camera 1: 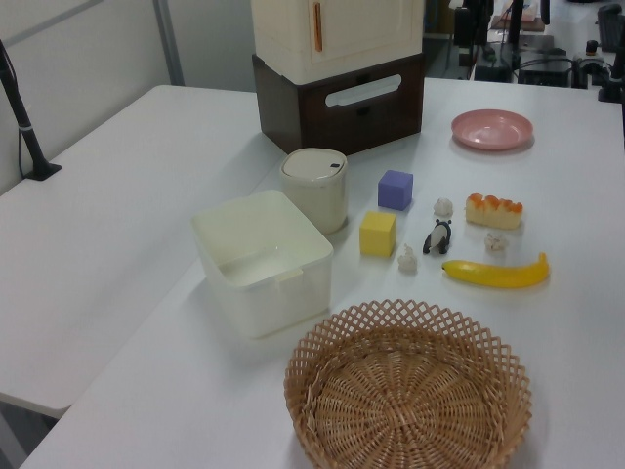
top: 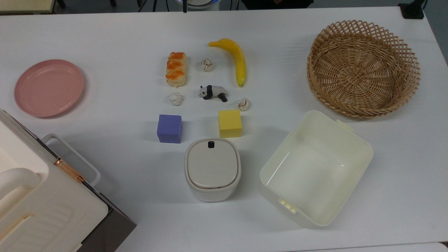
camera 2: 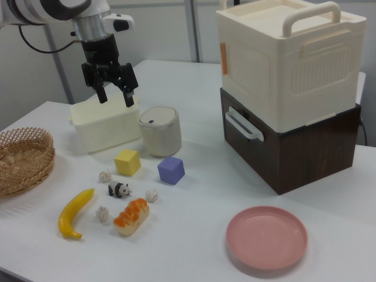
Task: Put the bread in the basket
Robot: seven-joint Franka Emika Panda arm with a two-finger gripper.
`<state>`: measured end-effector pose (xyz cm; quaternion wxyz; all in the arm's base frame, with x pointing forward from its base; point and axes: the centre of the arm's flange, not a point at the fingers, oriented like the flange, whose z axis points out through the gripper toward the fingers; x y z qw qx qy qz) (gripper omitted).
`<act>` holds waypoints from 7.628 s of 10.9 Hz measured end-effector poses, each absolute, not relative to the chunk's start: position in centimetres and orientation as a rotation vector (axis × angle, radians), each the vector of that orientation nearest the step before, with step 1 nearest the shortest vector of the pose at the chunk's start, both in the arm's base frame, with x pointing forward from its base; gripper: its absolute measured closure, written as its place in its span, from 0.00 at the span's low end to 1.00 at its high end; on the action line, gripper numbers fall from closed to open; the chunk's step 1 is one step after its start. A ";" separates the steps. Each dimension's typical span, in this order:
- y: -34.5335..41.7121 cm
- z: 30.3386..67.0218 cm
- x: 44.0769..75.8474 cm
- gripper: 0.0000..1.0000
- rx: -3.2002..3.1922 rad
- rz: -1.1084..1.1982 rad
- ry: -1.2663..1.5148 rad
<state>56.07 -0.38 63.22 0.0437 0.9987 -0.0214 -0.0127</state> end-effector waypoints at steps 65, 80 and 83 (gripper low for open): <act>-0.9 31.0 56.2 0.45 2.937 -0.633 0.016; 36.3 50.5 51.3 0.52 3.044 0.147 0.226; 43.5 50.6 46.8 0.50 3.089 0.244 0.293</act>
